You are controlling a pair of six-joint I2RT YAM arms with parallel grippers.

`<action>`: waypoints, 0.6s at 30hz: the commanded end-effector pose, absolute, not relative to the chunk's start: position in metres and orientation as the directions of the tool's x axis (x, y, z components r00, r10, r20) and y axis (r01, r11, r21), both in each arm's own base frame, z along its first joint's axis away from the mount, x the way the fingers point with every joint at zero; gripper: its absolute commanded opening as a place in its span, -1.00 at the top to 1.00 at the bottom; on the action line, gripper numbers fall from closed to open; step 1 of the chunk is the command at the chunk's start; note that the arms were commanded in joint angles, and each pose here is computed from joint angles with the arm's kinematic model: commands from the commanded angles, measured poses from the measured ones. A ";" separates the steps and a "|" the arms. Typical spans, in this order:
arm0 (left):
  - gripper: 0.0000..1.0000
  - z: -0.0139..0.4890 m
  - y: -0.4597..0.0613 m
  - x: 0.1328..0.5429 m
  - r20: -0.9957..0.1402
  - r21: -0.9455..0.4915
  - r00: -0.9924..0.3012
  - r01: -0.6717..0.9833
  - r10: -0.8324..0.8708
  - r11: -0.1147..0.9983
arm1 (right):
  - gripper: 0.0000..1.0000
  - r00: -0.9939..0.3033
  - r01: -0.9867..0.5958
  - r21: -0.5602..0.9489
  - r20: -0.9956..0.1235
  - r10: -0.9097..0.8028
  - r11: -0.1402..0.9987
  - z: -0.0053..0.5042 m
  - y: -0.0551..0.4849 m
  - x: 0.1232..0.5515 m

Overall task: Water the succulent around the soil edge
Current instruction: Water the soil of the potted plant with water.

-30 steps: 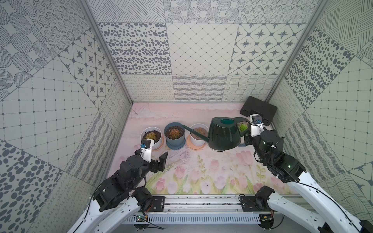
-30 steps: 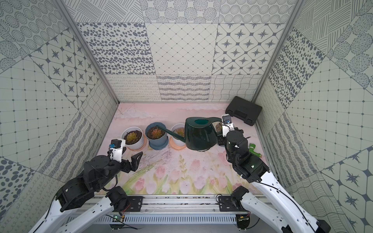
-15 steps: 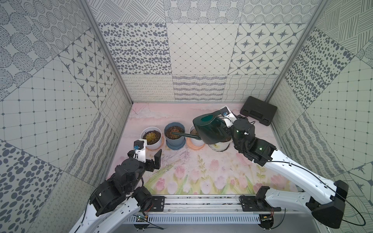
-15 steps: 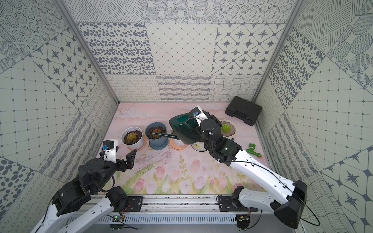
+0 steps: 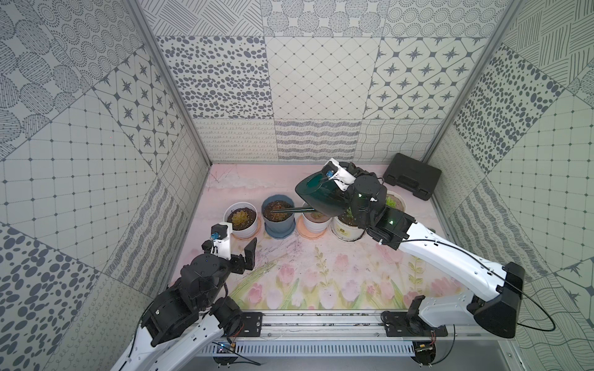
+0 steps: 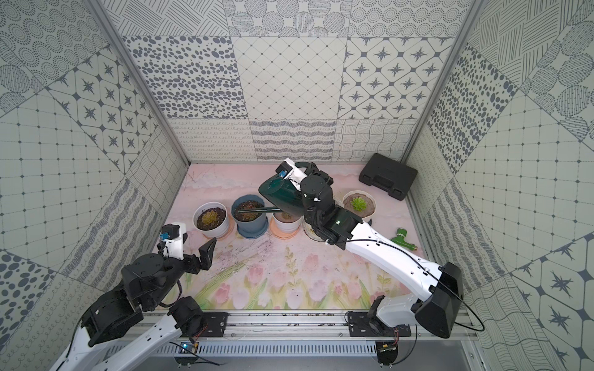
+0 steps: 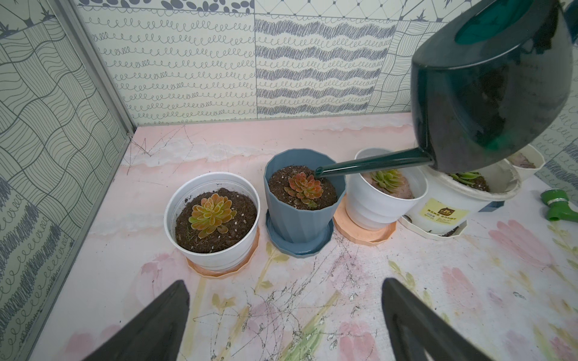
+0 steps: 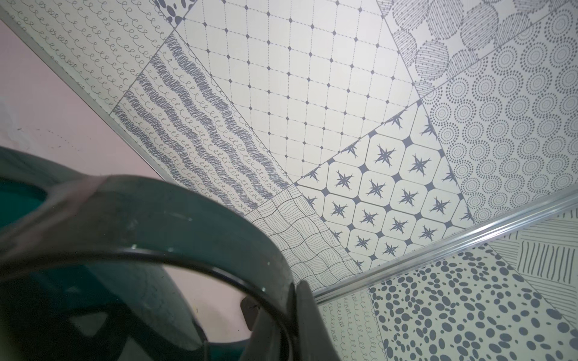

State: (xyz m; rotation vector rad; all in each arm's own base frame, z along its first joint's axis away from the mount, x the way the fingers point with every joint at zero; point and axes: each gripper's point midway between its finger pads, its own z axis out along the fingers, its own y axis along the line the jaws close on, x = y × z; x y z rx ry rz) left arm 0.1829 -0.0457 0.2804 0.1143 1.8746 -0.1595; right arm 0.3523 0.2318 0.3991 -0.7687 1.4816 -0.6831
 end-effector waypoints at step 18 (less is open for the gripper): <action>-0.97 0.287 -0.047 0.179 -0.961 -0.075 -0.275 0.182 -0.022 0.980 | 1.00 0.104 0.046 -0.842 -0.531 -0.841 0.537 0.444 0.289 0.355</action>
